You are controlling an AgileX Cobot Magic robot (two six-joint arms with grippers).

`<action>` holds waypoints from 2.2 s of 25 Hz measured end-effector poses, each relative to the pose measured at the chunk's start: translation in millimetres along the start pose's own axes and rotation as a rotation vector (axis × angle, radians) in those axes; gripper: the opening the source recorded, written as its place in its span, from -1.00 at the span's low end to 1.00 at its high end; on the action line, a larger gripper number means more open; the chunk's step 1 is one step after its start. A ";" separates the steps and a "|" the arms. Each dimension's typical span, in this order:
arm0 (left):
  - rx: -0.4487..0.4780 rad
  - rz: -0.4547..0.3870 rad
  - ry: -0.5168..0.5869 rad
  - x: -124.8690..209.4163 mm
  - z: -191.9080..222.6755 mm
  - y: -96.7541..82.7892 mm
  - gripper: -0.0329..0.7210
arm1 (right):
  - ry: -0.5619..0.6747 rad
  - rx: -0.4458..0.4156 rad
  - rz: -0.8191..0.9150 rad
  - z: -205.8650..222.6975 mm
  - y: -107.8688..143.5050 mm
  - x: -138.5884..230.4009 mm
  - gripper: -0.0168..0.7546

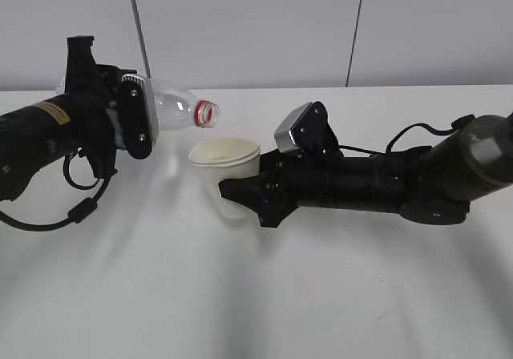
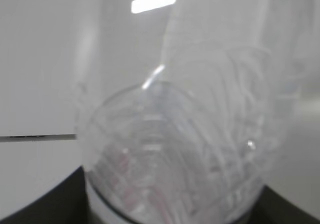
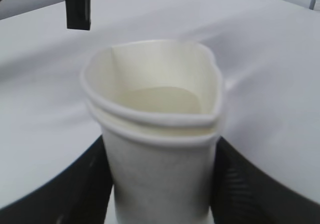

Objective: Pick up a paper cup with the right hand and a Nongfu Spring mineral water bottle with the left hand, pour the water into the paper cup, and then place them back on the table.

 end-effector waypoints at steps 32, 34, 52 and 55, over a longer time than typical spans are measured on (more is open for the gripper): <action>-0.013 -1.243 0.115 10.8 3.1 -17.7 0.14 | -0.189 0.228 0.118 -7.6 -44.4 -33.2 0.10; -0.015 -1.308 0.118 10.8 4.5 -20.8 0.14 | -0.217 0.237 0.121 -9.0 -46.4 -38.2 0.10; -0.093 -1.481 0.121 15.0 24.2 -57.4 0.14 | -0.343 0.420 0.092 -27.5 -80.1 -59.2 0.10; -0.099 -1.483 0.117 15.2 24.7 -56.2 0.14 | -0.343 0.487 0.101 -33.8 -92.5 -57.8 0.10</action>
Point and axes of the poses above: a point on each arm's last joint axis where the gripper is mounted, z pointing out along that axis toward the gripper, y along the wrist's bending axis when the last joint is at zero, x = y × z, the point moved 10 cm from there along z, pointing out along that axis toward the gripper, and after that the axes turned 11 degrees about z, right-handed, at the moved point
